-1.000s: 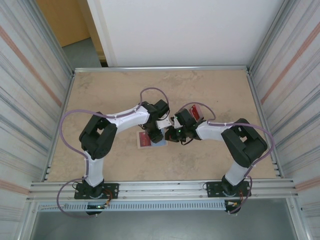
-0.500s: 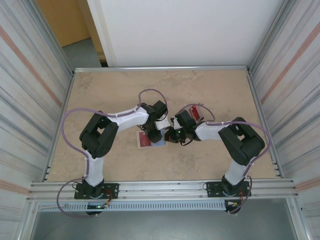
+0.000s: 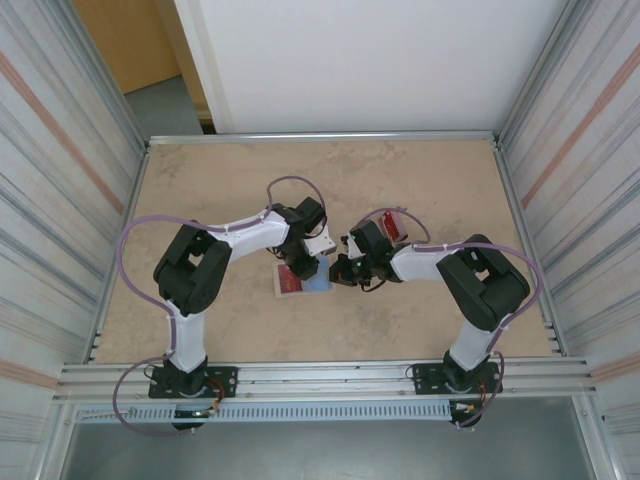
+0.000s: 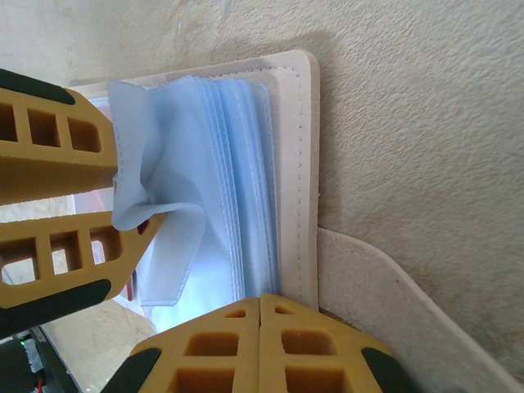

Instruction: Put the credit cards into the card holder

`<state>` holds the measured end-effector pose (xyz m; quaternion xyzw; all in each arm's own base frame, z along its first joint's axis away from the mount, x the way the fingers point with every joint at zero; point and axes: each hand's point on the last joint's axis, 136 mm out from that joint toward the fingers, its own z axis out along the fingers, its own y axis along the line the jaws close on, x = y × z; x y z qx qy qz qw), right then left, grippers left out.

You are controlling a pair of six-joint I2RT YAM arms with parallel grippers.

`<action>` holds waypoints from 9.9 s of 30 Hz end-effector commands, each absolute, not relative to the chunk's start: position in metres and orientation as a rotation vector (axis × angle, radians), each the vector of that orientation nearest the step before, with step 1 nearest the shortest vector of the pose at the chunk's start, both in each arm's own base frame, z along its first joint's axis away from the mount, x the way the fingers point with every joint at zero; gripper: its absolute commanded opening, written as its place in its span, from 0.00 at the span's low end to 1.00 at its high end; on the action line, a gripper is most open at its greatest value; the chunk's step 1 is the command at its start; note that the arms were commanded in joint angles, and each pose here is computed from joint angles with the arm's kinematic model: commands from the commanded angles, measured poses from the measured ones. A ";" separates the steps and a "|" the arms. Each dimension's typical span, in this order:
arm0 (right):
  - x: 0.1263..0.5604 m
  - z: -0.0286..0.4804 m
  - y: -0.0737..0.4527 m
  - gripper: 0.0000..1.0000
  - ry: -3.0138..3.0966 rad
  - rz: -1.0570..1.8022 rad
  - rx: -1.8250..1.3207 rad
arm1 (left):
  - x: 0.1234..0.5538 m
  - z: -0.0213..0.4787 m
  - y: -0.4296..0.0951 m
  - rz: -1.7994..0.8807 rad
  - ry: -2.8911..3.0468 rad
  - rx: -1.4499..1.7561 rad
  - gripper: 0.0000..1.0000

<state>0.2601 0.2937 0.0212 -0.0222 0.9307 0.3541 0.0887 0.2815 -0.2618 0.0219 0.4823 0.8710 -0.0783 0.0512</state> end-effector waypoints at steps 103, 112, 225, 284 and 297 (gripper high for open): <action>0.248 0.062 0.389 0.23 2.626 1.219 -0.154 | 0.308 0.103 -0.185 -0.558 2.696 0.928 0.57; 0.249 0.046 0.398 0.22 2.676 1.212 -0.166 | 0.305 0.101 -0.190 -0.611 2.706 0.930 0.21; 0.400 0.111 0.097 0.63 2.663 0.508 -0.085 | 0.391 0.062 -0.405 -0.497 2.475 1.274 0.76; 0.395 0.084 0.098 0.61 2.763 0.310 -0.176 | 0.377 0.033 -0.395 -0.477 2.541 1.314 0.72; 0.395 0.099 0.097 0.60 2.728 0.314 -0.181 | 0.378 0.032 -0.394 -0.472 2.542 1.313 0.72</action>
